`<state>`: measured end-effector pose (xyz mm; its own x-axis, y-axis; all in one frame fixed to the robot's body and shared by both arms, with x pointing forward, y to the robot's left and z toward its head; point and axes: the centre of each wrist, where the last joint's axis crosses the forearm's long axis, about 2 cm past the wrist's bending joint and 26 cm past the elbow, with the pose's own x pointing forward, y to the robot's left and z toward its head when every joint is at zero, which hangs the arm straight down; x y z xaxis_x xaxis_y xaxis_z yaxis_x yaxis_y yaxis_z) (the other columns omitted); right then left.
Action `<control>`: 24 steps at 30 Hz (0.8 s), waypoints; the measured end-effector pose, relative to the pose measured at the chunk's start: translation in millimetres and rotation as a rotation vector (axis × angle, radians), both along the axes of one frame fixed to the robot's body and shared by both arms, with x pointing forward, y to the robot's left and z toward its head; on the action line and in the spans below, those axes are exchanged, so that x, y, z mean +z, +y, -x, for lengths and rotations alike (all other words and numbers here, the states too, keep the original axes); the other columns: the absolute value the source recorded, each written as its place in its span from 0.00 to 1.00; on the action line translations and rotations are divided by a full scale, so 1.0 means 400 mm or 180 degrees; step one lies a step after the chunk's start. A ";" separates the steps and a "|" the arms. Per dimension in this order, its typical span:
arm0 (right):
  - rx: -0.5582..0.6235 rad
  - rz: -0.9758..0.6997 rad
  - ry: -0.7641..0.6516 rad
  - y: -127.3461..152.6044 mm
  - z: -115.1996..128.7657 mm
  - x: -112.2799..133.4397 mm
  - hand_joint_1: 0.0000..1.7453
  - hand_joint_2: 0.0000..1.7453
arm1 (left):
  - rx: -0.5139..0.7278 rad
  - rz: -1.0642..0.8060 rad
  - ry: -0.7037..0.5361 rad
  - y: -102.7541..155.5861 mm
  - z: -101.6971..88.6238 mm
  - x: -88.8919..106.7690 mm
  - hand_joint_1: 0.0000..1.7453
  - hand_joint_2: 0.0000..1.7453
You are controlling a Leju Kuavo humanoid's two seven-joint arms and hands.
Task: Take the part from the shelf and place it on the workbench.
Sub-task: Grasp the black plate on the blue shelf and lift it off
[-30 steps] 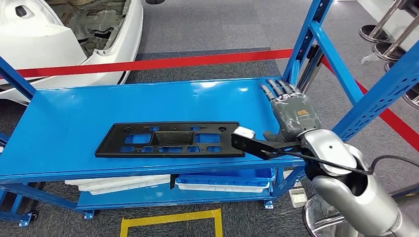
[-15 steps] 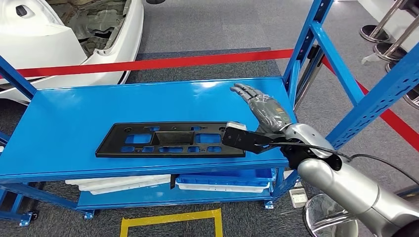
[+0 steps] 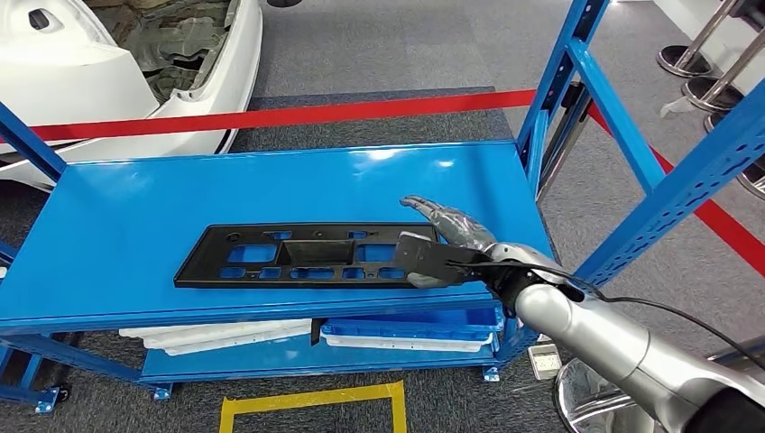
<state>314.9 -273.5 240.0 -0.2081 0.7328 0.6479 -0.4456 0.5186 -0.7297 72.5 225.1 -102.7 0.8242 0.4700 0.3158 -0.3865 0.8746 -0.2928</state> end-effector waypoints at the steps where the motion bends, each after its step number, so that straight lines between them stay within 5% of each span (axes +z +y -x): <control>1: -0.0031 0.0085 -0.0002 0.004 -0.003 -0.004 0.00 1.00 | -0.0001 0.0000 0.0014 -0.001 0.000 0.000 0.00 0.00; 12: -0.0371 0.0906 -0.0119 0.012 -0.023 -0.061 0.00 1.00 | -0.0017 0.0012 0.0040 -0.009 0.004 0.001 0.00 0.00; 24: -0.0327 0.0965 -0.0087 0.019 -0.046 -0.100 0.00 1.00 | -0.0051 0.0012 0.0035 -0.012 0.004 0.001 0.00 0.00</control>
<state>333.3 -265.8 200.1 -0.1373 0.9097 0.3919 -0.3804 0.3168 -0.8688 71.1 220.4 -102.3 0.8351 0.4579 0.3049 -0.3757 0.8796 -0.2919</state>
